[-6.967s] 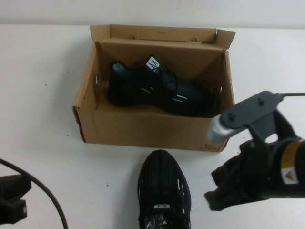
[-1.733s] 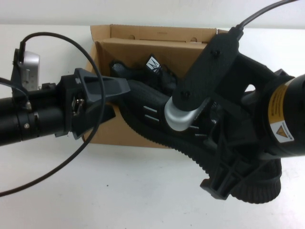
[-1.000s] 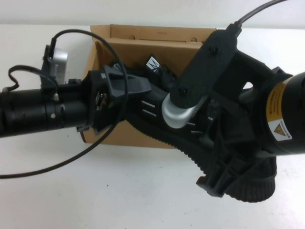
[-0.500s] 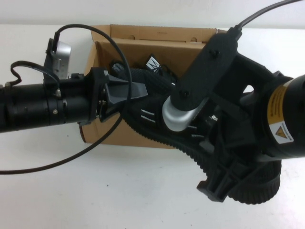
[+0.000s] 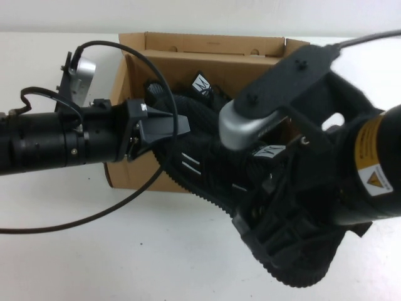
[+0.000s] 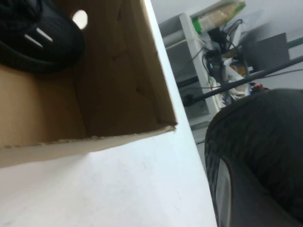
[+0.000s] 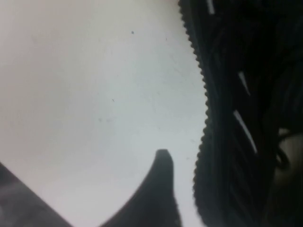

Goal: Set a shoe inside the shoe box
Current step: Hand over the shoe, then place the shoe in the shoe box

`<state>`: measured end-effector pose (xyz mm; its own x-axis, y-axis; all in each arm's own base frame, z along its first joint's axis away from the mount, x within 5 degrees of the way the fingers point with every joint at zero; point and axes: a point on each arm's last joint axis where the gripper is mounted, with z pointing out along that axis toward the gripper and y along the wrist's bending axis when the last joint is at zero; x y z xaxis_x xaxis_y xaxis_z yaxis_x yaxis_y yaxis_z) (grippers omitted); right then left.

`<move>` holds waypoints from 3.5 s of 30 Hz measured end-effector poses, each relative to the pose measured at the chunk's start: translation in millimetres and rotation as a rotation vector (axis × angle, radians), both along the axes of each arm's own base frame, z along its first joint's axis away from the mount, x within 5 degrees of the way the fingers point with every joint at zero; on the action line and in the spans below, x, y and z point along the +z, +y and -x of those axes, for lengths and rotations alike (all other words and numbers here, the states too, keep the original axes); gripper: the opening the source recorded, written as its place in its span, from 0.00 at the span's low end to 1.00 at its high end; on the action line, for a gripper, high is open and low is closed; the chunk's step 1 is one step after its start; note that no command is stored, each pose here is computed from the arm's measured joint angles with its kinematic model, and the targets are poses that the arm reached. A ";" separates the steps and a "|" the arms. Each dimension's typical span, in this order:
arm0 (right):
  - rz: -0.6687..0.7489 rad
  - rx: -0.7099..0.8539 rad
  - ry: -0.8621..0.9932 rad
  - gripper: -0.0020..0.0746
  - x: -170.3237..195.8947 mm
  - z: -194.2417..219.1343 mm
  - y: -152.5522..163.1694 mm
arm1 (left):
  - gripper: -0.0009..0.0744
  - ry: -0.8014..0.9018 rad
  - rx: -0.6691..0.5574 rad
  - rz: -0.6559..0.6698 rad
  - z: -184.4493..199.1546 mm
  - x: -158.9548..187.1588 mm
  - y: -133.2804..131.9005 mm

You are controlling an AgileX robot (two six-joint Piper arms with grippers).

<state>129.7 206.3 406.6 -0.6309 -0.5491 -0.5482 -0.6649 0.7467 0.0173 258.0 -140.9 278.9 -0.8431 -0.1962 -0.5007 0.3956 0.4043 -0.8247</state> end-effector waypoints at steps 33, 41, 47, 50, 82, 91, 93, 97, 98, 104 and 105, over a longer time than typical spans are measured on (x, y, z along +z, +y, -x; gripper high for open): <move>-0.957 -0.890 0.366 0.91 -20.5 -52.1 -21.4 | 0.18 -0.040 0.110 -0.042 -13.8 -1.8 23.8; -0.973 -0.905 0.422 0.91 -36.8 -67.2 -1.5 | 0.18 -0.040 0.105 -0.039 -13.4 -1.6 23.5; -0.996 -0.895 0.421 0.83 -49.2 -80.2 12.4 | 0.18 -0.040 0.103 -0.038 -13.3 -1.5 23.4; -0.972 -0.864 0.393 0.51 -52.9 -83.2 15.4 | 0.18 -0.040 0.101 -0.037 -13.1 -1.4 23.3; -0.933 -0.791 0.203 0.02 -17.9 -62.7 -27.7 | 0.89 -0.168 0.038 -0.076 -11.2 4.2 98.0; -0.941 -0.796 0.174 0.02 -25.7 -92.8 -40.0 | 0.08 -0.310 -0.030 -0.264 16.8 24.1 103.7; -0.928 -0.758 0.190 0.02 -30.5 -100.3 -38.8 | 0.04 -0.390 -0.084 -0.314 30.0 34.4 94.2; -0.872 -0.646 0.240 0.02 -39.0 -116.9 -29.7 | 0.01 -0.562 -0.105 -0.492 57.3 54.5 81.3; -0.854 -0.602 0.248 0.02 -40.4 -121.9 -26.4 | 0.01 -0.600 -0.092 -0.550 64.8 59.5 80.4; -0.814 -0.412 0.234 0.02 -30.8 -155.3 -13.2 | 0.01 -0.727 0.156 -0.731 104.9 88.3 92.3; -0.806 -0.392 0.227 0.02 -28.6 -162.0 -12.6 | 0.01 -0.743 0.218 -0.729 112.0 91.0 94.8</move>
